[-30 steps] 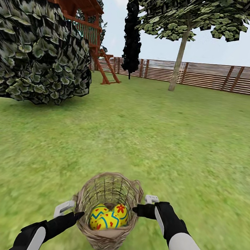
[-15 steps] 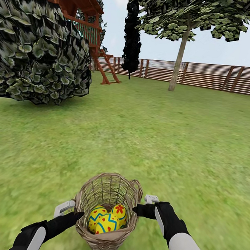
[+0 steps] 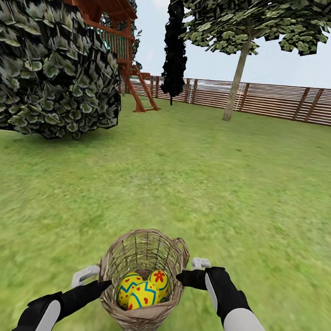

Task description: Take the three Easter eggs out of the wicker basket on the lawn in the garden, then place them on the lawn next to a single tree (choose any tree) so that all three eggs are next to the same tree and none are left in the basket.

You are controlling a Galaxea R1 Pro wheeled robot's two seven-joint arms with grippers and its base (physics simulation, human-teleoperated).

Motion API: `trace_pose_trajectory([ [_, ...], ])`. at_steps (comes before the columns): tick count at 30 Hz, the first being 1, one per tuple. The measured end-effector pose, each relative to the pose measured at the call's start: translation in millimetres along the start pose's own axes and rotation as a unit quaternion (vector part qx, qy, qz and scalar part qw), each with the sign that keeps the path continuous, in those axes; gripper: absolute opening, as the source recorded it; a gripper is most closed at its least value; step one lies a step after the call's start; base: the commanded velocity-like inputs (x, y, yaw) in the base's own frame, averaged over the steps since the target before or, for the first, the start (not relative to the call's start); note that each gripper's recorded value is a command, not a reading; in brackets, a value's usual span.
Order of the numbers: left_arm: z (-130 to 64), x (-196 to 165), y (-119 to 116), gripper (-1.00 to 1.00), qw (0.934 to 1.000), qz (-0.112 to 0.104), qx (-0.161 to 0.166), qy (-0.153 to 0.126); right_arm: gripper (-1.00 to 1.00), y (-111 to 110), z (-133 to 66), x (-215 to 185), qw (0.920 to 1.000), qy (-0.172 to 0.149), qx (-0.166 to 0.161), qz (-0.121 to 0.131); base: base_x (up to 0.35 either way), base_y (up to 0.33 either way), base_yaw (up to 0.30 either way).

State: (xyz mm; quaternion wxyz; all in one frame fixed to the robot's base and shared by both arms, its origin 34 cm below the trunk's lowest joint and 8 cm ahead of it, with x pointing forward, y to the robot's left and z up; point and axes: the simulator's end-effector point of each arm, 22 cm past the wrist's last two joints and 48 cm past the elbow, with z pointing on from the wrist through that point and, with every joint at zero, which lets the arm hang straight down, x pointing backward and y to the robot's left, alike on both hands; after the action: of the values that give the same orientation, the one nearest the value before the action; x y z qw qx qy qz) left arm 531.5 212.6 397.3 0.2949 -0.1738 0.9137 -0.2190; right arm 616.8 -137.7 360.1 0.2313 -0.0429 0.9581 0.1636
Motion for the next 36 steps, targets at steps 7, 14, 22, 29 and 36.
trace_pose_trajectory([
  [7,-8.9,-10.3,-8.6,1.0,1.0,0.0,0.0,0.0,-1.0,2.7,-12.0,-12.1,1.0,-0.002,0.001,0.001,0.0,0.0,0.0],
  [14,-17.9,-20.1,-17.0,1.0,1.0,0.0,0.0,0.001,-1.0,-12.7,-27.4,-21.9,0.9999,-0.001,0.013,0.002,0.0,0.0,0.0],
  [22,-28.3,-31.5,-31.1,1.0,0.9999,-0.007,0.01,0.001,-1.0,-45.4,-50.0,-33.2,0.9993,0.0,0.035,0.01,0.0,0.0,0.0],
  [29,-37.4,-41.2,-35.9,1.0,1.0,-0.001,0.003,0.002,-1.0,-68.9,-76.6,-60.3,0.9982,-0.016,0.058,0.004,0.0,0.0,0.0],
  [36,-46.4,-50.7,-44.1,1.0,1.0,-0.001,0.003,0.002,-1.0,-75.0,-108.5,-97.9,0.9968,-0.035,0.072,0.007,0.0,0.0,0.0],
])
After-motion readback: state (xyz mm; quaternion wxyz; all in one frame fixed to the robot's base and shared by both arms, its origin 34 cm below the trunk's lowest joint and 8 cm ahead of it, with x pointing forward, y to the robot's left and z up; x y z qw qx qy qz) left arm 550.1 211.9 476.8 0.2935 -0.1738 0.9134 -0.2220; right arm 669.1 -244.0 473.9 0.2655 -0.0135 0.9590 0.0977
